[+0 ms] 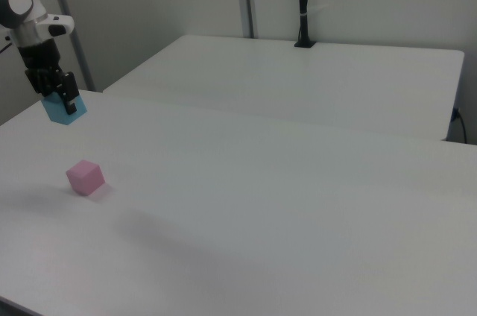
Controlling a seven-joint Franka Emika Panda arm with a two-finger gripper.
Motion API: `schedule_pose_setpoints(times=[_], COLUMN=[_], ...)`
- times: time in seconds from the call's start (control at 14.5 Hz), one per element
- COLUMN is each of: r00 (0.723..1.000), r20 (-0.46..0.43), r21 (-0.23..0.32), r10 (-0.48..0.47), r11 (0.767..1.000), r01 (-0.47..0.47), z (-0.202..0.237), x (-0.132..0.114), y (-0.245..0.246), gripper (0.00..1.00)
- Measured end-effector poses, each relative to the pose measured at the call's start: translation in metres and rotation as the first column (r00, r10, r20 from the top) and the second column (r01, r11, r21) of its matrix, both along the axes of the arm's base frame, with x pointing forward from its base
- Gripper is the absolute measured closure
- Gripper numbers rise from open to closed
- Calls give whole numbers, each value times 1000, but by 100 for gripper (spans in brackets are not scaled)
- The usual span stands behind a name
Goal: Put blue cube on pink cube
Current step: 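Carry the light blue cube over the pink cube, then lower the light blue cube onto the pink cube's top face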
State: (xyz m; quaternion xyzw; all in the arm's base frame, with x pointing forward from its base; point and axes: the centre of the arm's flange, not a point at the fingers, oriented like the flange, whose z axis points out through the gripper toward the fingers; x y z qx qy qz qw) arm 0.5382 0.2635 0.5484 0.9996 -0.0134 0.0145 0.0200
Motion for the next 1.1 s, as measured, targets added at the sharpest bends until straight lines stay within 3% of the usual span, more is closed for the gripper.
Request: schedule_pose_setpoints(times=[0.41, 0.69, 1.1], r00=[1000, 1000, 997], r20=[2, -20, -52], r21=[0, -16, -44], r10=[11, 17, -65], r11=[1000, 1000, 997], r01=[-11, -17, 62], z=[-5, -46, -123], x=[-3, 8, 21], y=[20, 38, 43], gripper=[39, 39, 39])
